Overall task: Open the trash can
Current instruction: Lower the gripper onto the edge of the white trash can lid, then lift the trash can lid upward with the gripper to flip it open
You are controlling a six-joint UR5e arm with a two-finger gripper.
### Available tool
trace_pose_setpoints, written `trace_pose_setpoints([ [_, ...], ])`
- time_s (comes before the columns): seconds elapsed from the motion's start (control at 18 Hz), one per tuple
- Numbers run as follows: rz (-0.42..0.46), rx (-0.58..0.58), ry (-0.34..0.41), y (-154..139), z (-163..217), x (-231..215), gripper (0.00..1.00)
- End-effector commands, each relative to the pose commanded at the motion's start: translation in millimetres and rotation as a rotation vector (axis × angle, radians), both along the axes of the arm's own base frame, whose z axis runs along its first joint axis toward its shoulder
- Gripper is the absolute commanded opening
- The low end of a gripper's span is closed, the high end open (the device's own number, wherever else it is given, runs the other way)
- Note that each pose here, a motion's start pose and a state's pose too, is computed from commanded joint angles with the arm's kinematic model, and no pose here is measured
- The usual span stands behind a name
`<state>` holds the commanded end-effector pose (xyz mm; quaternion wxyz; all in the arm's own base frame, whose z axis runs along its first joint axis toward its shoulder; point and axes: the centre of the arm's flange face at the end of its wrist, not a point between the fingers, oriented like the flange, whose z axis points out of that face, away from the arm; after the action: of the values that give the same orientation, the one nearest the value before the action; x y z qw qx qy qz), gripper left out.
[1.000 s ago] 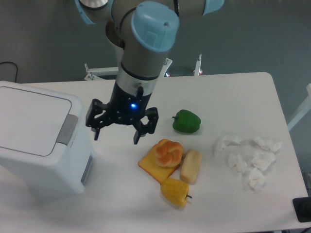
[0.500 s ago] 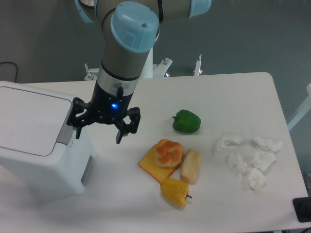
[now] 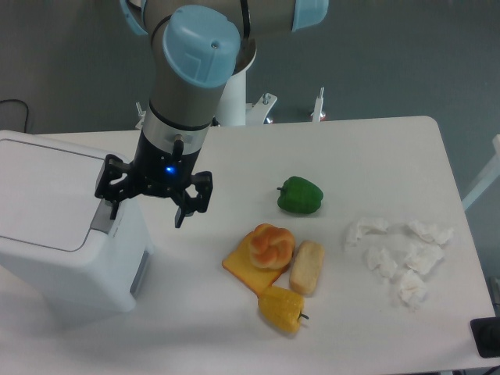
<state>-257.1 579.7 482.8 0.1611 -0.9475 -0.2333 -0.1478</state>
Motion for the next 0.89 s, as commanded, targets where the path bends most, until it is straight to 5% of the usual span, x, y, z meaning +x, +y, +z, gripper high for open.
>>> trace_pose_setpoints([
  [0.89, 0.0, -0.002, -0.001, -0.6, -2.1, -0.7, 1.0],
])
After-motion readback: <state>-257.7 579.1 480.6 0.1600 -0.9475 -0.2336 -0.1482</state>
